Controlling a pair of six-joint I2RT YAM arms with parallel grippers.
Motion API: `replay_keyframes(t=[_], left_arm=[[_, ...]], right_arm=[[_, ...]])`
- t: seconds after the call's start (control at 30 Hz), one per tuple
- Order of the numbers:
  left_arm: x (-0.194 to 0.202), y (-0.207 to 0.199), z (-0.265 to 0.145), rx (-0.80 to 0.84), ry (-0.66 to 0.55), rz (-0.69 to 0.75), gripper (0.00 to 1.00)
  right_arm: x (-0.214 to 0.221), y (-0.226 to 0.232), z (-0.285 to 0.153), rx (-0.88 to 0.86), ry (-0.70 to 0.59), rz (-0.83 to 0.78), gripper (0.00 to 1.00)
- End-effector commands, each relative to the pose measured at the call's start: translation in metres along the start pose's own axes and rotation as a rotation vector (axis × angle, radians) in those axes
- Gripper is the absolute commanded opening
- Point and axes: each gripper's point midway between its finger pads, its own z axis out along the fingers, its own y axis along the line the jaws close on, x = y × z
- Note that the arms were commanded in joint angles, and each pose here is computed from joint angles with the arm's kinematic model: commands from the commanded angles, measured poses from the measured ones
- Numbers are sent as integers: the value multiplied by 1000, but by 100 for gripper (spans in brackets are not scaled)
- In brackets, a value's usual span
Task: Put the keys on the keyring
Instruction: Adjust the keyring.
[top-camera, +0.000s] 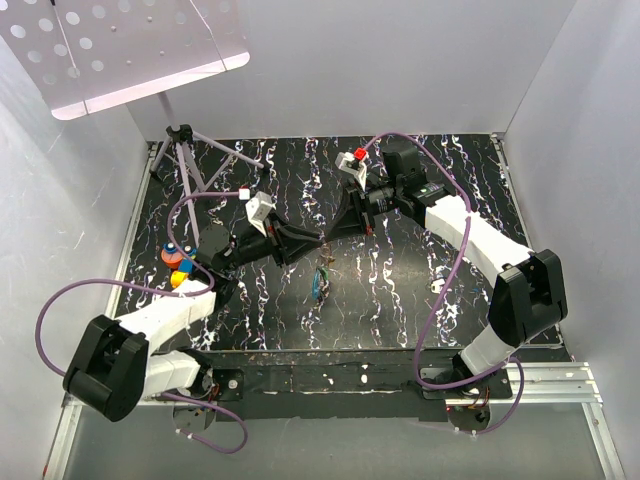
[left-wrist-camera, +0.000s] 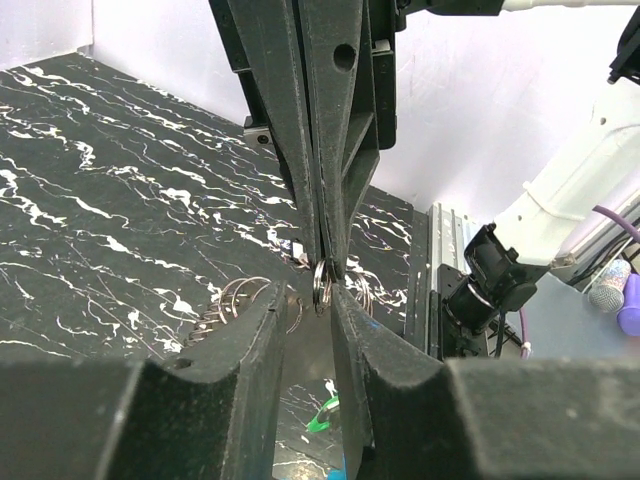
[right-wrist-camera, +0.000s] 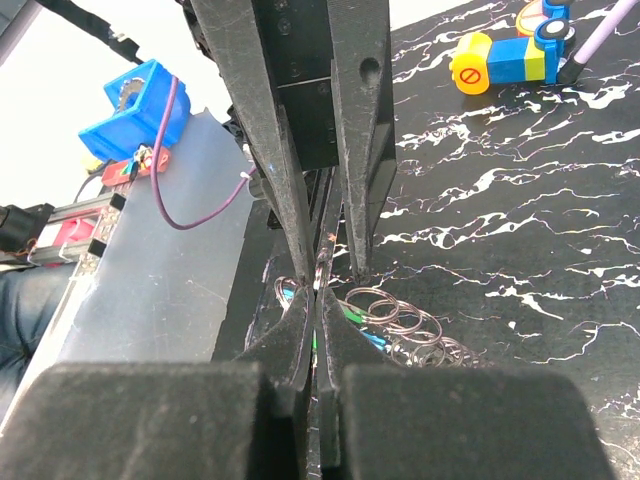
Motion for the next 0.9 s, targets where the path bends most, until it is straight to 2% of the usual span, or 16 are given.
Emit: replay_keyframes(t=[0.0, 0.1, 0.17, 0.37, 0.47, 0.53, 0.57, 0.63, 0.73, 0.87], left_arm=[[-17, -8, 5, 50, -23, 37, 21], [-14, -10, 6, 73, -3, 28, 13], [-13, -11, 7, 84, 6, 23, 0], [-16, -17, 4, 98, 20, 53, 0], [-10, -11, -2, 38, 102, 80, 0], [-11, -10, -7, 7, 172, 130, 0], [-12, -6, -10, -26, 215, 151, 0], [-11, -4, -16, -43, 306, 206, 0], [-11, -6, -25, -45, 424, 227, 0], [-14, -13, -29, 1, 560, 221, 0]], right_arm=[[-14, 20, -4, -40, -22, -69, 1], [-13, 19, -4, -40, -22, -66, 1], [-13, 19, -4, -41, -22, -66, 1], [-11, 17, -4, -29, -18, -67, 1], [-9, 12, -5, 9, -5, -78, 2], [-7, 9, -7, 40, 16, -118, 17], [-9, 9, -9, 55, 26, -139, 31], [-11, 9, -12, 87, 56, -171, 42], [-21, 11, -19, 126, 96, -235, 48], [-36, 14, -23, 141, 114, -317, 50]])
